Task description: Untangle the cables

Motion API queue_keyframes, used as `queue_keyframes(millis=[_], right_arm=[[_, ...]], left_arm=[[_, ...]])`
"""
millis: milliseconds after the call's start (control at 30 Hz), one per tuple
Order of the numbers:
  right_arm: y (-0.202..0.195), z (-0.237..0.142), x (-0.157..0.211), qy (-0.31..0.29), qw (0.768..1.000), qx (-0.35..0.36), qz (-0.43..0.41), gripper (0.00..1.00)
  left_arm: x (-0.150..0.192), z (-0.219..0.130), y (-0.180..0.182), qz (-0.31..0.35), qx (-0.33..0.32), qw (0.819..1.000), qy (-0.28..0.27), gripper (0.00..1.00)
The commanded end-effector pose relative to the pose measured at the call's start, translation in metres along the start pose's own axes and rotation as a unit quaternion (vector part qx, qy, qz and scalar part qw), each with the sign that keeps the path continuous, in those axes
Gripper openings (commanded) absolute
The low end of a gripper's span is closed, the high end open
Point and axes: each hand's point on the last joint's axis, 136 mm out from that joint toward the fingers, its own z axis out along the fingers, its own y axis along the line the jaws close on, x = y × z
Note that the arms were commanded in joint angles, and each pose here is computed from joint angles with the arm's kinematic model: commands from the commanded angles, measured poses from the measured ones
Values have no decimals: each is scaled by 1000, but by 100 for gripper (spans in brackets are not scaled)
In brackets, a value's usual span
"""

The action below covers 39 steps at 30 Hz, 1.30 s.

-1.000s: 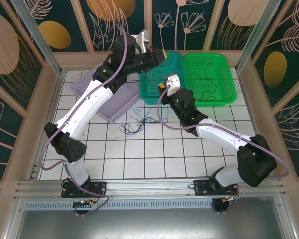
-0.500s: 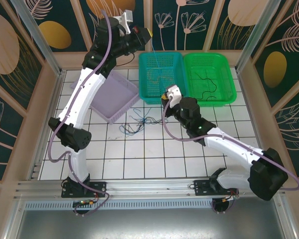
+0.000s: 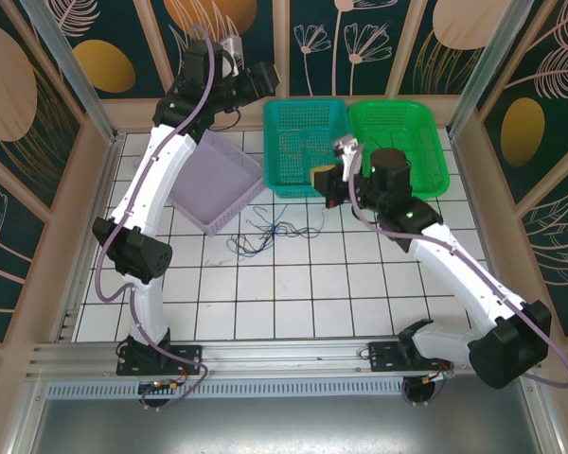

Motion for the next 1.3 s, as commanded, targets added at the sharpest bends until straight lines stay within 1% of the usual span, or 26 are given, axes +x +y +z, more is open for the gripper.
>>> queue_keyframes(millis=[0, 33, 100, 167, 267, 333, 367, 400, 467, 533, 600, 800, 867, 967, 1100, 1167, 1233, 1267], right_arm=[[4, -1, 5, 55, 996, -24, 68, 0], [0, 0, 2, 57, 995, -18, 79, 0], [-13, 4, 1, 68, 992, -5, 110, 0], [-23, 7, -2, 75, 988, 4, 132, 0], [-35, 12, -13, 68, 983, 16, 167, 0], [-47, 15, -27, 53, 978, 29, 198, 0], [-52, 15, -34, 45, 976, 35, 211, 0], [-58, 16, -41, 39, 973, 41, 224, 0], [-64, 19, -53, 36, 968, 53, 244, 0], [-66, 24, -62, 42, 963, 55, 260, 0], [-68, 28, -66, 52, 957, 59, 280, 0], [-65, 35, -82, 71, 935, 50, 344, 0], [-64, 36, -87, 73, 929, 49, 359, 0], [-63, 39, -88, 84, 922, 47, 376, 0], [-57, 40, -88, 89, 916, 38, 388, 0], [-55, 39, -88, 91, 915, 35, 393, 0], [-55, 38, -86, 94, 913, 37, 395, 0], [-54, 37, -86, 93, 913, 36, 395, 0]], left_arm=[[-8, -29, 47, -11, -122, 992, -21, 72], [-6, -32, 47, -19, -122, 992, -17, 72], [4, -38, 37, -51, -98, 994, 0, 71], [21, -40, 18, -96, -43, 994, 26, 67], [61, -46, -21, -160, 55, 984, 61, 61], [89, -53, -56, -176, 134, 972, 75, 54], [106, -53, -63, -178, 156, 968, 84, 52], [120, -57, -73, -168, 180, 965, 86, 50], [142, -59, -84, -144, 206, 964, 90, 47], [150, -61, -94, -110, 226, 964, 84, 47], [150, -61, -103, -78, 245, 963, 76, 49], [151, -44, -104, 23, 237, 970, 48, 62], [153, -41, -105, 55, 242, 968, 42, 64], [159, -37, -108, 97, 247, 963, 39, 66], [165, -18, -101, 134, 216, 966, 43, 67], [164, -10, -100, 146, 206, 967, 39, 67], [159, -10, -108, 150, 214, 965, 31, 67], [164, -1, -106, 151, 213, 965, 38, 67]])
